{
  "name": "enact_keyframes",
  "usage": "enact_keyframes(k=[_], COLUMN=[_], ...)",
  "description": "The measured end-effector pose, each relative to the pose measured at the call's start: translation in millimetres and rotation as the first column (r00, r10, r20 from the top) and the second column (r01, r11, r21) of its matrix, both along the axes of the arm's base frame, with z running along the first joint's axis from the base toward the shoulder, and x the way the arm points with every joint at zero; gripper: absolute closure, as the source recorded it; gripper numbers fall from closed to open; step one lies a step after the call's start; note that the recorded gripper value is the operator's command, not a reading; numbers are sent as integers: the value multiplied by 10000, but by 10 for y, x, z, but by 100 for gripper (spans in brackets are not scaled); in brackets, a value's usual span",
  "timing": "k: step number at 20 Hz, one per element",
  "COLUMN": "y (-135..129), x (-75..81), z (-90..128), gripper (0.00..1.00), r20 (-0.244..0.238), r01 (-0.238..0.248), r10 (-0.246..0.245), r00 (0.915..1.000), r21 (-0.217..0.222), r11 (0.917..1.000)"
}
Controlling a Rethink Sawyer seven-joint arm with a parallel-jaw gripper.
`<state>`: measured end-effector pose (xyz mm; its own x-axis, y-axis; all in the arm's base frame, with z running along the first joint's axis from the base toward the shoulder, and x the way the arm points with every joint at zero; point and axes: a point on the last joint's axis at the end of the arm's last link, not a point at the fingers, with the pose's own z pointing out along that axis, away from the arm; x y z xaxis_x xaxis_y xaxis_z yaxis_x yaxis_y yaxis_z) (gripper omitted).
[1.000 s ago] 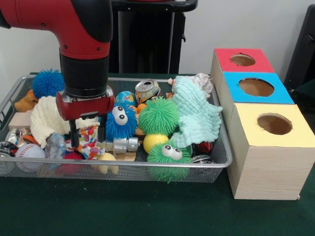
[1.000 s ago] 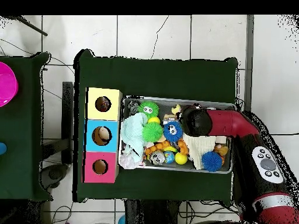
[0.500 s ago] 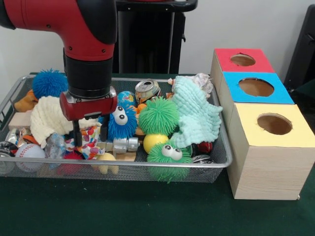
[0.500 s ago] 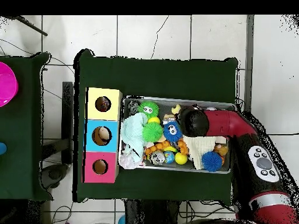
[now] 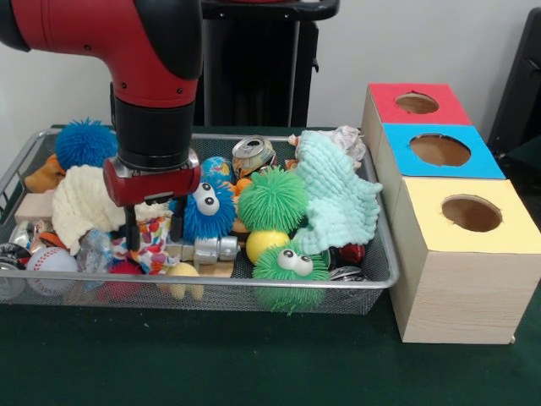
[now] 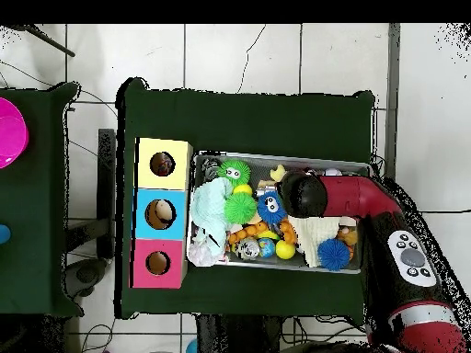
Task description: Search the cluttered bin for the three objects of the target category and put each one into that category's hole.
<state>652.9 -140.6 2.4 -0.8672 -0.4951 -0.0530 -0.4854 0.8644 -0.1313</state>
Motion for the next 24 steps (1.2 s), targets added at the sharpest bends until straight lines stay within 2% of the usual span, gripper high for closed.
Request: enact_keyframes(k=[4,12,19,20,24], y=[-23,-82,-107,-116,-125], x=[-48,-162,-208,-223,-237], z=[-53,-175,-291,-326,-346], gripper=[0,0,0,100,100], r20=[-116,-300,-115,-74,-90], r01=[39,-198,-382,-376,-361], r10=[-39,192,379,374,358], r00=[9999,9994,9992,9993,9993], r21=[-14,-229,-317,-313,-309], r11=[10000,9995,9988,9988,9989])
